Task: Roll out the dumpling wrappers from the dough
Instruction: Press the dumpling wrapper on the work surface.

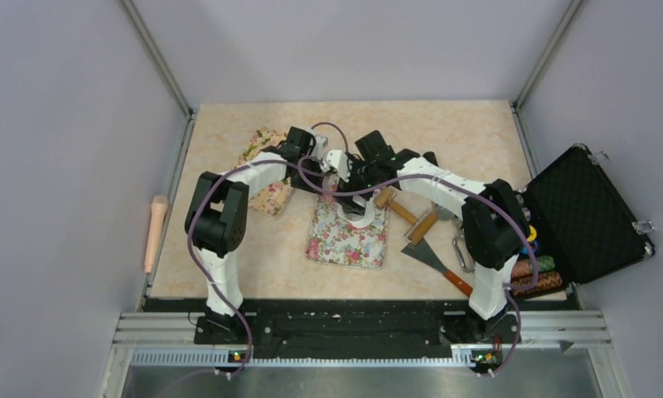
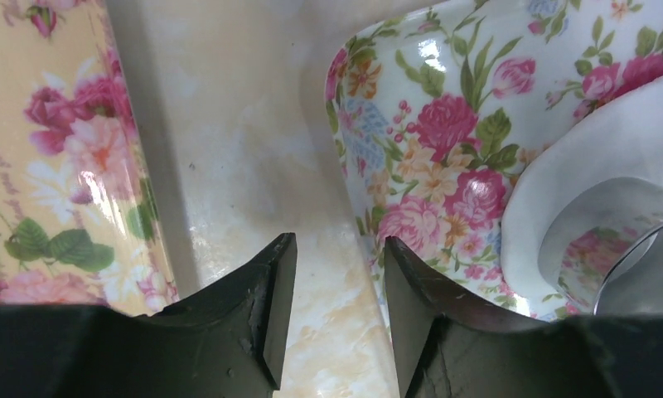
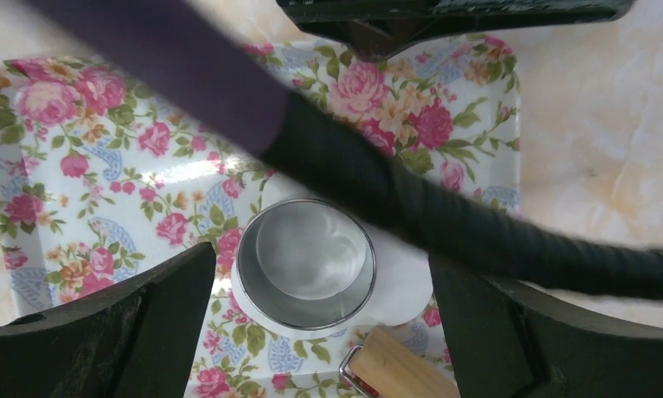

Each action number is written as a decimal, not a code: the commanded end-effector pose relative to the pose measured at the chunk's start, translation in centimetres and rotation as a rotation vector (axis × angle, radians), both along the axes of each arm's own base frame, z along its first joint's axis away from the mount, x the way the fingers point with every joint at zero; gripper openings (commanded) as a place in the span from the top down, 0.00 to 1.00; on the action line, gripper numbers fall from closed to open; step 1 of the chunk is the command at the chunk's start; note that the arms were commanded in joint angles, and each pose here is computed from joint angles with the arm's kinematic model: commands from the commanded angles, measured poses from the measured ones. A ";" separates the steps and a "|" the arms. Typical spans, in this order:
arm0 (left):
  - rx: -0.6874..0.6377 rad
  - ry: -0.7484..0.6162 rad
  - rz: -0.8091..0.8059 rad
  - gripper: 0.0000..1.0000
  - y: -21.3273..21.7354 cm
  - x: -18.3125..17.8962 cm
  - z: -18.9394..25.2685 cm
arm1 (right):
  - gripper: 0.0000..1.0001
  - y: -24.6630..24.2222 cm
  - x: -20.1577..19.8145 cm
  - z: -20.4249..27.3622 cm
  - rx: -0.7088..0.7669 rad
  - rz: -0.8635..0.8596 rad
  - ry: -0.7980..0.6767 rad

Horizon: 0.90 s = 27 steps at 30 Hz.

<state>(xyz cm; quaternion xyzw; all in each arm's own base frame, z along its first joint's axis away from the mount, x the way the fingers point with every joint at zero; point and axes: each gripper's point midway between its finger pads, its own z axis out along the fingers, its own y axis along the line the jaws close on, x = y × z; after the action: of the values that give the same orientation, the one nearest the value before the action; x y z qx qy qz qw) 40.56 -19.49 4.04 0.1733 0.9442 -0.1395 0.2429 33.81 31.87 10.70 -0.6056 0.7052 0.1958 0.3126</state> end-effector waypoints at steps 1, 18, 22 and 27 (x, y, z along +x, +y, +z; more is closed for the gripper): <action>0.038 0.002 0.033 0.56 -0.2 1.2 0.3 | 0.01 0.2 0.9 -1.1 -0.034 -0.047 0.007; 0.115 0.000 0.062 0.86 -0.1 1.5 -0.4 | 0.01 1.5 -1.0 -1.7 -0.025 -0.042 0.079; 0.116 -0.003 0.065 0.87 0.0 1.5 -0.4 | 0.01 1.9 -1.0 -2.0 -0.026 -0.048 0.093; 0.116 -0.007 0.067 0.87 0.0 1.5 -0.3 | 0.01 2.1 -1.2 -2.6 -0.034 -0.052 0.105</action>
<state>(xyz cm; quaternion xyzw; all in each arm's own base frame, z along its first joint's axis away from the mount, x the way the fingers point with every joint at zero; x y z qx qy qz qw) 41.47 -19.79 3.21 0.1547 0.9565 -0.0905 0.2304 32.52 32.17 7.36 -0.5778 0.7484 0.1970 0.2595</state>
